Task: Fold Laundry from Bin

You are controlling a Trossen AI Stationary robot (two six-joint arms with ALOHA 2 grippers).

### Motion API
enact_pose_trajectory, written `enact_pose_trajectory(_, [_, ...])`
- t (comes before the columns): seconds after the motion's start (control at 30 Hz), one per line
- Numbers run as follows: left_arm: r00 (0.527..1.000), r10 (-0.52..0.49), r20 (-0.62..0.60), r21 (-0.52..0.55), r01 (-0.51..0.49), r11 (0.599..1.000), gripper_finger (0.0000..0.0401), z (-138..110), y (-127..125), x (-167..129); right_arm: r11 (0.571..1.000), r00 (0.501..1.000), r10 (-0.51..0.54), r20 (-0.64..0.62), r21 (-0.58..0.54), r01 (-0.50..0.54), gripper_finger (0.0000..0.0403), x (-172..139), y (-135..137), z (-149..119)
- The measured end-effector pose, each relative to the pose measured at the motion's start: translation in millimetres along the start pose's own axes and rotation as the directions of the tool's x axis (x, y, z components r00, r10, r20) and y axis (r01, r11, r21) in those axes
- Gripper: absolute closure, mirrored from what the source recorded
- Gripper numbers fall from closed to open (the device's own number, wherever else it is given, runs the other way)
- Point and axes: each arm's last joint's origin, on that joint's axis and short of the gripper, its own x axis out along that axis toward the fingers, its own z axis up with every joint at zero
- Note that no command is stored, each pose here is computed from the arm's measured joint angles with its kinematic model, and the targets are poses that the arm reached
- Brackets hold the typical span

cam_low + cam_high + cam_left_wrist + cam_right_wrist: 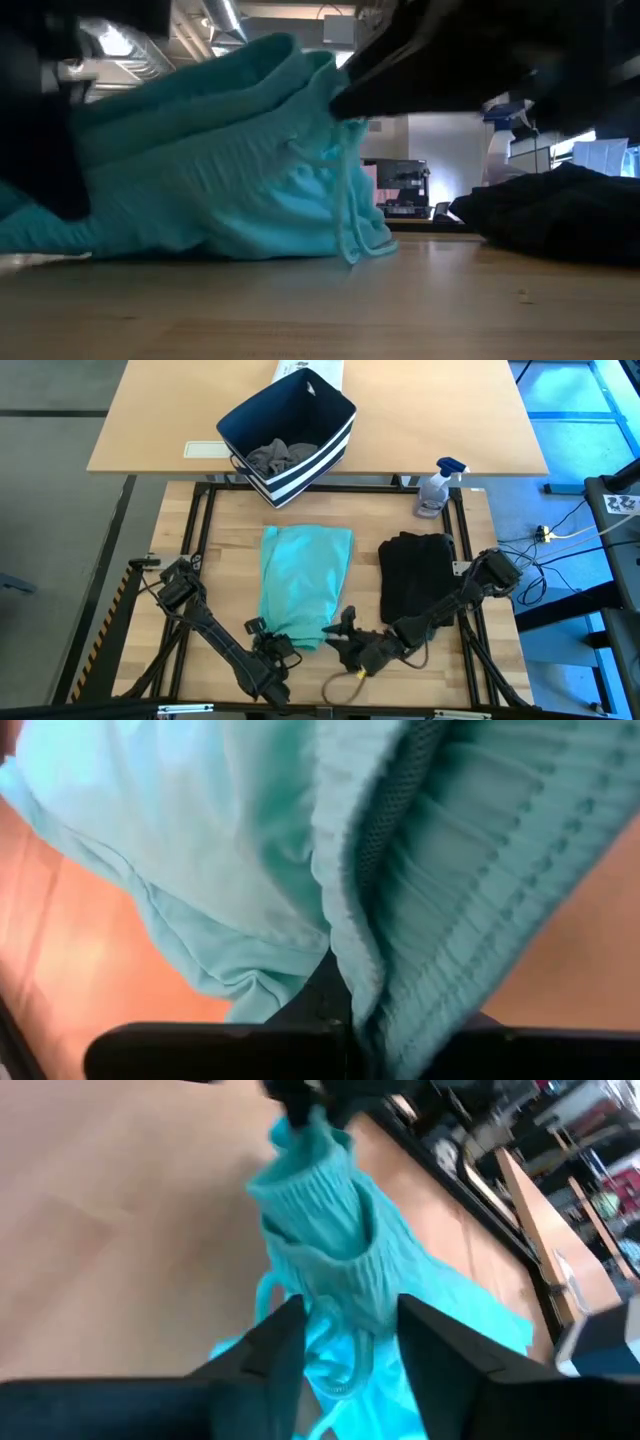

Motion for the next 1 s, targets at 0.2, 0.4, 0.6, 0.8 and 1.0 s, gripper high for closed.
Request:
enact_pose_trajectory(0.2, [0.994, -0.112, 0.003, 0.010, 0.112, 0.994, 0.0382, 20, -2, -34, 0.999, 0.998, -0.038, 0.045, -0.024, 0.039, 0.0174, -37, 14, 17])
enact_pose_trajectory(0.4, [0.969, -0.241, -0.046, 0.010, 0.241, 0.970, 0.0382, 47, 2, -56, 0.994, 0.987, -0.112, 0.111, 0.014, 0.111, 0.0126, -74, 16, 35])
enact_pose_trajectory(0.6, [0.923, -0.356, -0.144, 0.024, 0.363, 0.932, 0.0382, 71, 10, -64, 0.993, 0.981, -0.112, 0.160, -0.006, 0.115, 0.0121, -89, 18, 56])
enact_pose_trajectory(0.8, [0.864, -0.477, -0.159, 0.085, 0.493, 0.866, 0.0382, 94, 19, -81, 0.995, 0.976, -0.103, 0.193, 0.024, 0.101, 0.0121, -96, 12, 75])
enact_pose_trajectory(1.0, [0.792, -0.591, -0.151, 0.167, 0.610, 0.775, 0.0382, 119, 35, -100, 0.992, 0.975, -0.120, 0.185, -0.011, 0.124, 0.0121, -101, 14, 77])
